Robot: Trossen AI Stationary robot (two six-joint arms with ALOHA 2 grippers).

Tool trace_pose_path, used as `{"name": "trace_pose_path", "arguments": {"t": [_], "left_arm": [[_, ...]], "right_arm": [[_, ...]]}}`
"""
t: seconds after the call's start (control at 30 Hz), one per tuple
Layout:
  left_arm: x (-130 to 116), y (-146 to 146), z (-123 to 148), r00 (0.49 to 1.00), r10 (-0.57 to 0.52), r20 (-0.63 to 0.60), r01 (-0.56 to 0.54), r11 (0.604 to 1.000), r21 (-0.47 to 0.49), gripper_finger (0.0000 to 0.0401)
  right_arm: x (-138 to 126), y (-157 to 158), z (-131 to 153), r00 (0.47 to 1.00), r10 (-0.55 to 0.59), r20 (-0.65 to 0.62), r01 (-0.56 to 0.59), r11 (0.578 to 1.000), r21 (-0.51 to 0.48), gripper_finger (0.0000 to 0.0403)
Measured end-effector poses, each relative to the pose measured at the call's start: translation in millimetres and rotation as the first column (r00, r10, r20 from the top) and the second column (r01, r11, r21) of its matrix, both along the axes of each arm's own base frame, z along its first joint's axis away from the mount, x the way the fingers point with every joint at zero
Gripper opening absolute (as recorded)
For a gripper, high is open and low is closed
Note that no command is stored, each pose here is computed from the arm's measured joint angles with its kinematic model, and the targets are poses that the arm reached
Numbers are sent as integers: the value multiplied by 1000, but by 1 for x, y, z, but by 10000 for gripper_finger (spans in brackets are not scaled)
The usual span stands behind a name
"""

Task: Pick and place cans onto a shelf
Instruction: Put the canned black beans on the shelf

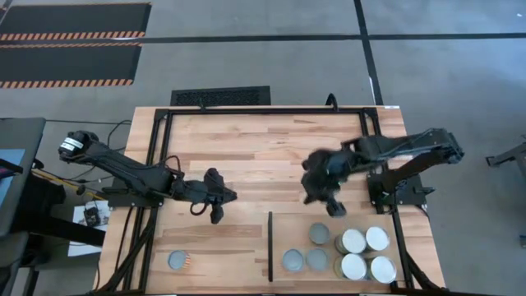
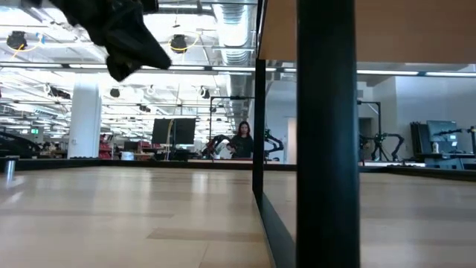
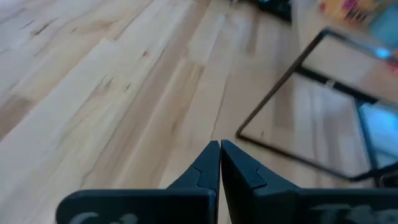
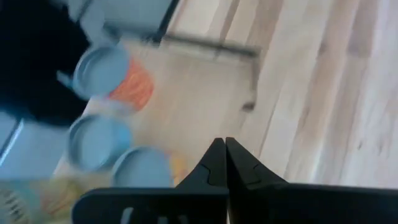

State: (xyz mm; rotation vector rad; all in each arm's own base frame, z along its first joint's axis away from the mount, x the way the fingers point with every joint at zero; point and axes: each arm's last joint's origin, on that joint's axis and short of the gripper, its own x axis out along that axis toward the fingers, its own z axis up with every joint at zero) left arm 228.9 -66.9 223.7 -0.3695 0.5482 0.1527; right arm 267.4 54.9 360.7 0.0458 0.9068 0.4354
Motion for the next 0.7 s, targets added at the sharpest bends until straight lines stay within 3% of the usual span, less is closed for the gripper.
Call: {"name": "trace_pose_path", "arguments": {"t": [0.2, 0.37, 0.5, 0.7], "left_arm": [[-6, -17, 32, 989, 28, -147, -26, 1000, 14, 0], [-20, -32, 60, 966, 98, -237, -115, 991, -60, 0], [-30, -49, 67, 910, 150, -386, -203, 974, -99, 0], [-27, -91, 64, 787, 142, -601, -308, 934, -182, 0]], "right_arm": [[3, -54, -24, 984, -85, 158, 81, 996, 34, 3], [5, -94, -37, 961, -132, 244, 132, 991, 17, 3], [3, -119, -40, 938, -153, 313, 152, 988, 29, 3], [-2, -145, -35, 904, -155, 399, 137, 988, 73, 3]]}}
